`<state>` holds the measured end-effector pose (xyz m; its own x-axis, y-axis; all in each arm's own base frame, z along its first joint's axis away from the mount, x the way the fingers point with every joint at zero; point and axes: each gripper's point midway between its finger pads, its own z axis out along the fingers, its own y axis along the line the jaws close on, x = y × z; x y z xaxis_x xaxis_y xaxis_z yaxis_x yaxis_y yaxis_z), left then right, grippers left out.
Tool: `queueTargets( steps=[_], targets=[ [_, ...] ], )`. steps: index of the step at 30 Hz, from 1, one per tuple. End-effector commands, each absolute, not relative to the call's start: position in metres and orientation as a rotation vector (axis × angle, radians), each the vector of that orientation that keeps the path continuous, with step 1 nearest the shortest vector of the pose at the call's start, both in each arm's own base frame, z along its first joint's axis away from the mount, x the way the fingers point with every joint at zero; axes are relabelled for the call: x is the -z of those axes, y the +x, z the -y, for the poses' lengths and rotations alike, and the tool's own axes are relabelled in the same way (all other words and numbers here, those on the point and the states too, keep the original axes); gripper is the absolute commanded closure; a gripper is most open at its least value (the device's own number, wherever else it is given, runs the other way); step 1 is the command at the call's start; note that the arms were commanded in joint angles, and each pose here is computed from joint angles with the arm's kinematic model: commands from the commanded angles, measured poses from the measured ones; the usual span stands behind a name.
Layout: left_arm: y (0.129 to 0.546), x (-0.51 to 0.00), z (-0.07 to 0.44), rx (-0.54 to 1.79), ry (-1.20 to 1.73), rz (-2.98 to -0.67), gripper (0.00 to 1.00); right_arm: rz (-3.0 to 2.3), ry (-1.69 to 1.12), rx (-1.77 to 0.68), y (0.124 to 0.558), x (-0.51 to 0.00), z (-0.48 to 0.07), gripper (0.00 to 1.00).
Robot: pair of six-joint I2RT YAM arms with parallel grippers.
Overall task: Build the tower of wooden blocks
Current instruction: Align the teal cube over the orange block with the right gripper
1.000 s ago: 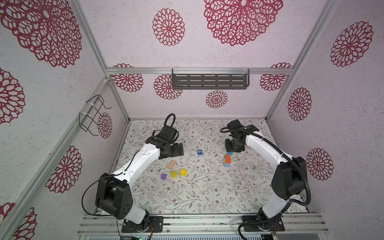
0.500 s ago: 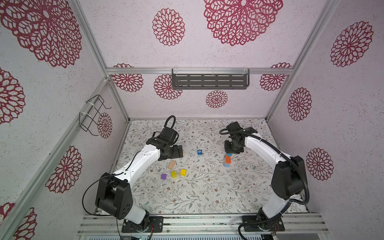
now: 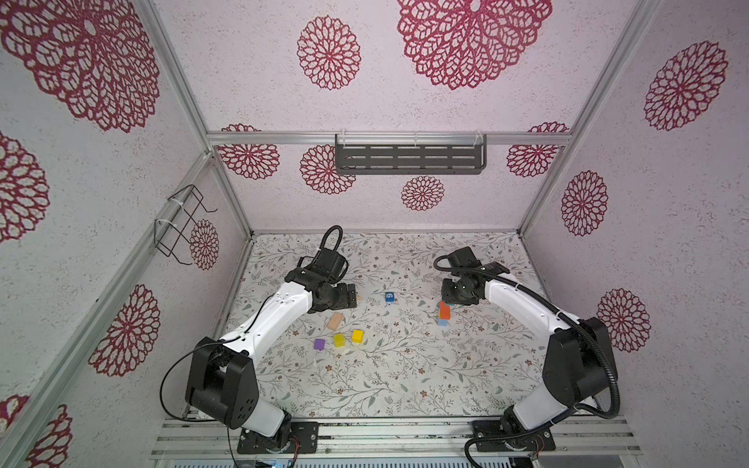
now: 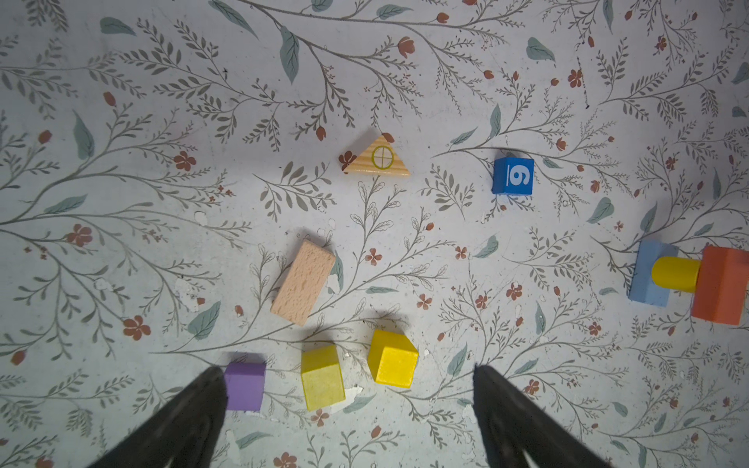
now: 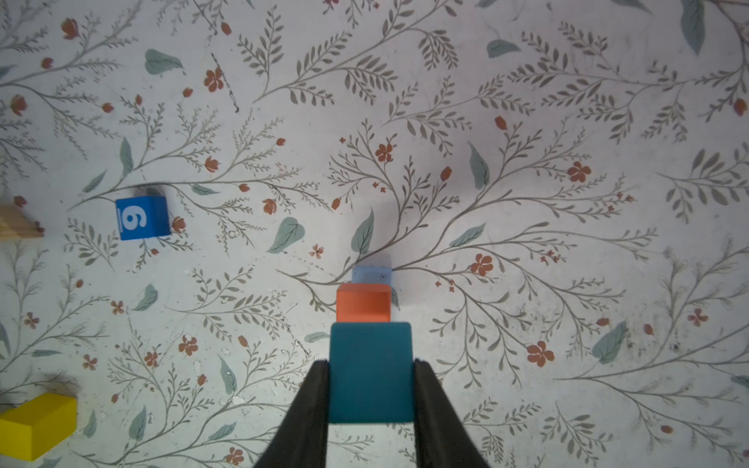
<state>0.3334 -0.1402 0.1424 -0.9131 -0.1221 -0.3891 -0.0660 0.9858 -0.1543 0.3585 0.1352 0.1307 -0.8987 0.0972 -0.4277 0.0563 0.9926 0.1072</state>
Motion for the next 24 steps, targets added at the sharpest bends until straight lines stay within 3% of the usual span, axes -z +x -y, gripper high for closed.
queueTargets(
  steps=[1,24],
  targets=[
    [0.331,-0.146,0.137,0.185,-0.128,-2.707,0.03,-2.616,0.148,-0.142,0.366,-0.149,-0.133,0.75],
    [0.328,-0.141,0.137,0.184,-0.122,-2.715,0.03,-2.521,0.122,-0.116,0.362,-0.146,-0.143,0.78]
  ],
)
